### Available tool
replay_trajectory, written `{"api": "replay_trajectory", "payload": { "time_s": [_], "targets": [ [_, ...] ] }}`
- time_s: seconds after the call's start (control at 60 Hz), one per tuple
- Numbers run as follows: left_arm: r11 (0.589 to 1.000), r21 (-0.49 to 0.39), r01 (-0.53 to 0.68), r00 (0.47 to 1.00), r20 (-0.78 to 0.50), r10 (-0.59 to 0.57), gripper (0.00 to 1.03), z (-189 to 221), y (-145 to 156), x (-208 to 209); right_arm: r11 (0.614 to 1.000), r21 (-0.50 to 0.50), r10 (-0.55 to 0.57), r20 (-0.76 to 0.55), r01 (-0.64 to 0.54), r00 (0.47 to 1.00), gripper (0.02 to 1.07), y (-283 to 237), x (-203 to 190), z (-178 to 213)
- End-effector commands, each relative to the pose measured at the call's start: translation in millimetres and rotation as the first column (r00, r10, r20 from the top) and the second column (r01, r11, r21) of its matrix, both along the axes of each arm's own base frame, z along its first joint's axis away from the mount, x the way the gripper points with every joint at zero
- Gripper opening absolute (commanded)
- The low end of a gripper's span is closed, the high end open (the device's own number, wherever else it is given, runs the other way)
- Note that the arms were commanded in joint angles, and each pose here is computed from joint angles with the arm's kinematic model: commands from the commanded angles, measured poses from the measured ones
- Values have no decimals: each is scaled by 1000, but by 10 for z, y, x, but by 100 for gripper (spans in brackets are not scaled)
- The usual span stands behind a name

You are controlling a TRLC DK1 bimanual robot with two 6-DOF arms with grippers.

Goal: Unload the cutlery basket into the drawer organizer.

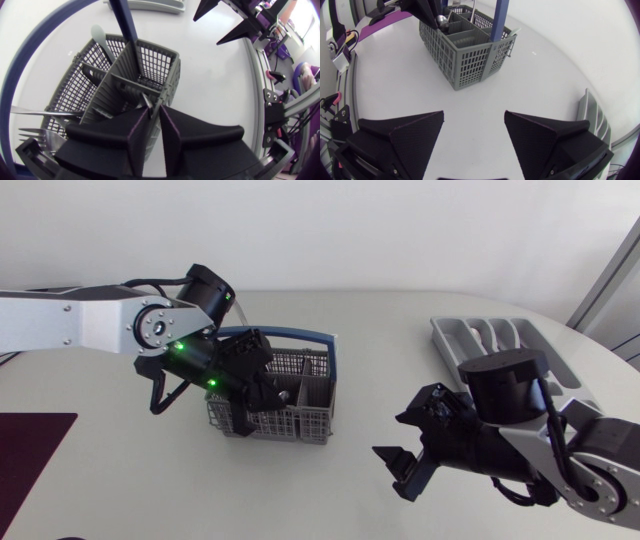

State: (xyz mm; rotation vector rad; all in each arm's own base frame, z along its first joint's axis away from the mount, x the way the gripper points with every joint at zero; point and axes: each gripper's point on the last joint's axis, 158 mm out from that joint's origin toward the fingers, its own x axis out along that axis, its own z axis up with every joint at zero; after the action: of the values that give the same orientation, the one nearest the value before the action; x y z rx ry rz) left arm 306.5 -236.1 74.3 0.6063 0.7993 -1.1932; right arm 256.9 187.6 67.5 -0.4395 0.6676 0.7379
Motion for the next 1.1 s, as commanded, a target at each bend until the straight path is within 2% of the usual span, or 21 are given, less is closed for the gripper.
{"api": "replay_trajectory", "payload": {
  "time_s": [0.0, 0.3, 0.75, 1.083],
  "targets": [
    [1000, -2, -25, 998, -52, 25, 11, -81, 19, -50, 1000, -16, -2, -19, 2, 1000, 89, -29, -56, -129],
    [995, -72, -71, 993, -101, 64, 3, 27, 6, -32, 1000, -17, -3, -15, 3, 1000, 89, -35, -54, -122],
    [978, -161, -135, 974, -200, 102, 3, 148, -30, -108, 1000, -24, 2, -11, -2, 1000, 89, -24, -67, -130],
    [950, -243, -196, 967, -210, 146, 3, 454, 32, -65, 1000, -26, 3, -3, -3, 1000, 89, -11, -60, -102]
  ]
}}
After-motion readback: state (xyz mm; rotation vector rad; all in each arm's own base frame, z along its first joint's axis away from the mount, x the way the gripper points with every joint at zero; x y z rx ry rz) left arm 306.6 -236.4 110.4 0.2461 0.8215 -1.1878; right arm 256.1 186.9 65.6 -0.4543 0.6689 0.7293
